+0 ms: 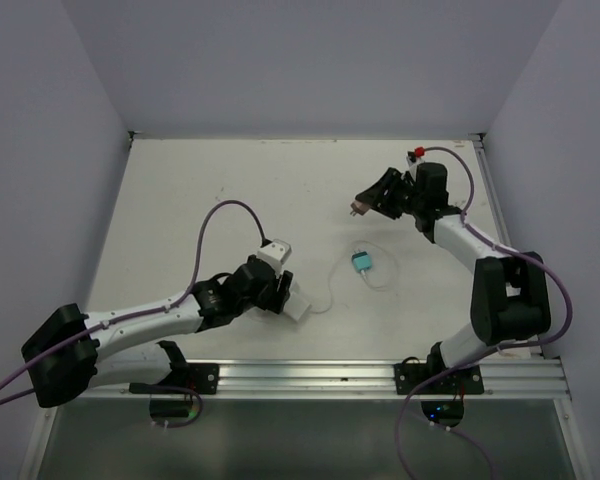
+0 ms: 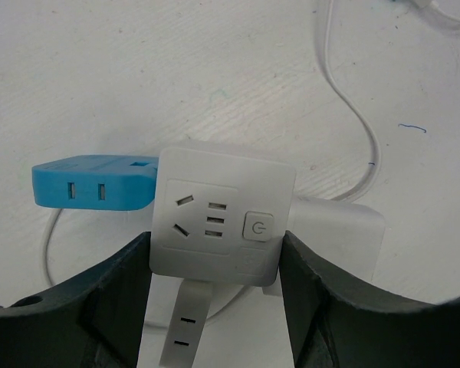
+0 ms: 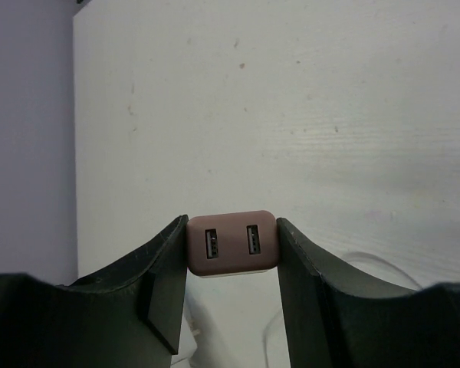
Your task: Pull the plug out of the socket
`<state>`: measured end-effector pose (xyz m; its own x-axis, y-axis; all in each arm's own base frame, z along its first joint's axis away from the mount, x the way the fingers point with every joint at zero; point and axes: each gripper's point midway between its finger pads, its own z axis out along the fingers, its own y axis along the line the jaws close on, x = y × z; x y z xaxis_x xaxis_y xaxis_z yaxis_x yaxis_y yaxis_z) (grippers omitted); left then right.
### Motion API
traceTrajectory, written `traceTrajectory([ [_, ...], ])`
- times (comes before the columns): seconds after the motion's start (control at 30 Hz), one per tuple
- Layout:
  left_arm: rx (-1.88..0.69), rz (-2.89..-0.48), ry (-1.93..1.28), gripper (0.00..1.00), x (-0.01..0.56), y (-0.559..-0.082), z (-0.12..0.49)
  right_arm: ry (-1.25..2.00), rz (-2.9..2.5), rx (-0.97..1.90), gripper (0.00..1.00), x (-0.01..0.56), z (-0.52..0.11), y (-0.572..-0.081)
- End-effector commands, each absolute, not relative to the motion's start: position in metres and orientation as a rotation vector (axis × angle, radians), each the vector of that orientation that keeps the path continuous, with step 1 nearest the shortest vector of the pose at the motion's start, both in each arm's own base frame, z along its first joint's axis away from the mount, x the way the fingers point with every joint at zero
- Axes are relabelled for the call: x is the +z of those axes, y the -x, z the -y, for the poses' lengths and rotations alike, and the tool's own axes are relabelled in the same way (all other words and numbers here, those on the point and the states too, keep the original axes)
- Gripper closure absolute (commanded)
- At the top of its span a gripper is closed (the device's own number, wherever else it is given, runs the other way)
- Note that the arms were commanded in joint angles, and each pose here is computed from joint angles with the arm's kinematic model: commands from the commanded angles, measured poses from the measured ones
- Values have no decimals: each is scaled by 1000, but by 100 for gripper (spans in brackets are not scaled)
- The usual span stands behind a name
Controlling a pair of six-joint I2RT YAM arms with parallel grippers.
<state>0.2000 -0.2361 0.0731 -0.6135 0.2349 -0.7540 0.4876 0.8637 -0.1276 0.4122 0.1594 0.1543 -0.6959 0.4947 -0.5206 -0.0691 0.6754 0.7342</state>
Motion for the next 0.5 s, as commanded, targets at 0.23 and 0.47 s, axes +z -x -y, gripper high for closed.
traceTrajectory([
  [0.23,-380,-2112,-401,100,120,-234,248,-397,-2415,615,85,75,-116,-392],
  [0.47,-385,-2126,-379,100,120,-245,252,-416,-2473,564,68,51,-111,-387],
])
